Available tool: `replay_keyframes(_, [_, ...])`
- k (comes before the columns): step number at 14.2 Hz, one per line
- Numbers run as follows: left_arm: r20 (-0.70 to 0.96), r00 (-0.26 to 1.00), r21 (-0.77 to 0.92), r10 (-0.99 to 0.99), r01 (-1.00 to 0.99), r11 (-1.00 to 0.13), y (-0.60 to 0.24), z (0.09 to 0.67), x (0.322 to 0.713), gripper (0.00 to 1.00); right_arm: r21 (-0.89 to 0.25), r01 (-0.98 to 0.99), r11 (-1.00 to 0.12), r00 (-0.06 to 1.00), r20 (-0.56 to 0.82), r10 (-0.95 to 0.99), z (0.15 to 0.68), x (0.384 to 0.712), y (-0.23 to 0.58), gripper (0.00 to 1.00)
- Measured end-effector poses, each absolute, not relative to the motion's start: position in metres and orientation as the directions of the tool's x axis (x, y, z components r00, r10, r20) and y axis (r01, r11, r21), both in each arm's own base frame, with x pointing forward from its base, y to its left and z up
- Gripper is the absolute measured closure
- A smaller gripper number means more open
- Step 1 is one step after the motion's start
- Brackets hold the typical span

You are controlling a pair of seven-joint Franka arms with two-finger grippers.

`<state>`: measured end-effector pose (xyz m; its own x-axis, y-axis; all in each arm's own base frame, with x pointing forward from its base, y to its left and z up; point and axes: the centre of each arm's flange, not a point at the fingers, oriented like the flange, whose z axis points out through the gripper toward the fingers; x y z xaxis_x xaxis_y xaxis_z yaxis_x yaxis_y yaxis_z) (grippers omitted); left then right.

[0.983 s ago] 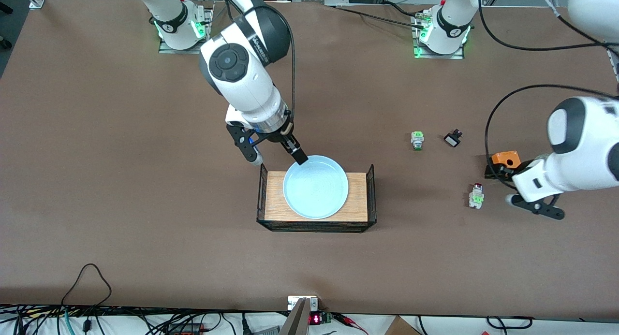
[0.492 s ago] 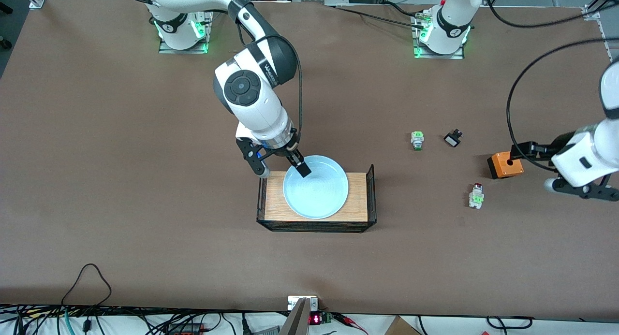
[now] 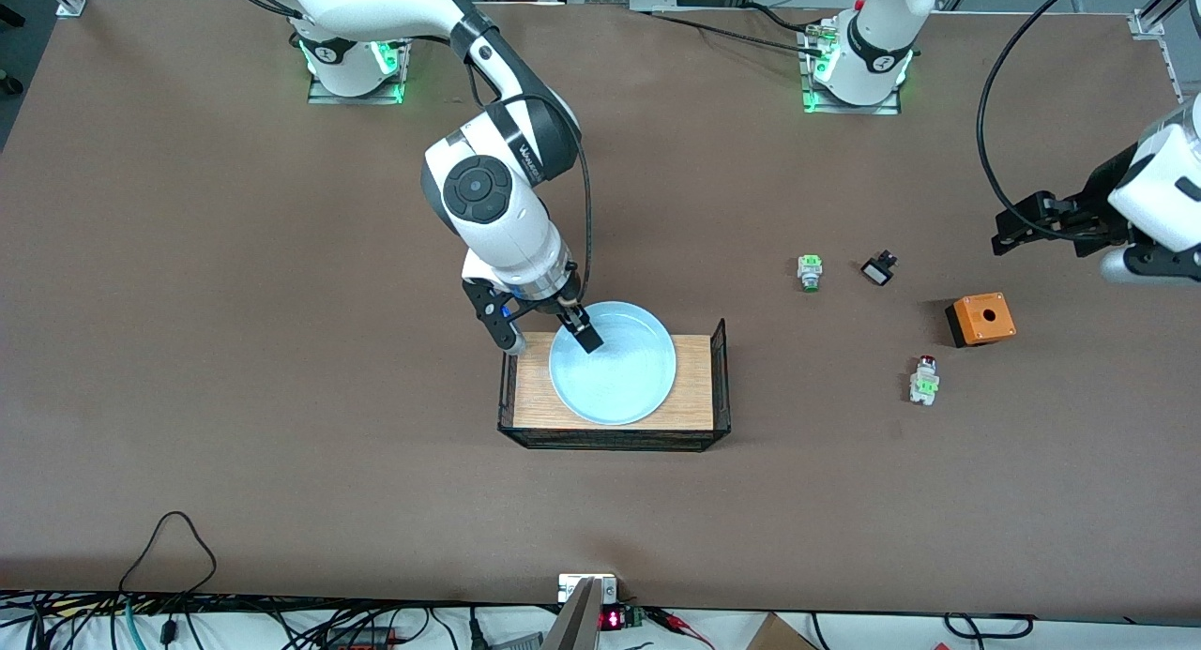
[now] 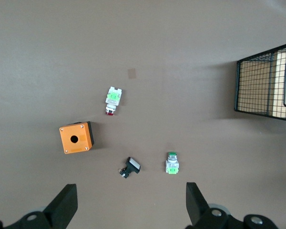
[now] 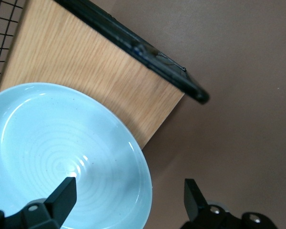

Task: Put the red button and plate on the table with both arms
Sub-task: 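Grip the blue plate rim with the right gripper while the left gripper withdraws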

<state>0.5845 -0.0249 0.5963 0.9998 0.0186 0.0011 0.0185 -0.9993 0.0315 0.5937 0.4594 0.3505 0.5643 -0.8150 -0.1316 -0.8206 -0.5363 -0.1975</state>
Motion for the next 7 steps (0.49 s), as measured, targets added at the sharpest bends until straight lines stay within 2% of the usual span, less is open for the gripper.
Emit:
replay_keyframes(3, [0.014,1.0,0.027,0.027,0.027,-0.999,-0.022,0.574,0.568,0.0,-0.207,-0.811,-0.547,0.575,-0.109,-0.811,0.345,0.595,0.461,0.0])
replay_keyframes(5, [0.012,1.0,0.026,0.013,0.012,-1.0,-0.03,0.571,0.559,0.0,-0.201,-0.797,-0.57,0.594,-0.084,-0.8,0.337,0.591,0.466,0.04])
replay_keyframes(7, [0.005,1.0,0.025,0.014,0.014,-1.0,-0.028,0.573,0.546,0.0,-0.199,-0.79,-0.58,0.602,-0.078,-0.794,0.33,0.588,0.472,0.23])
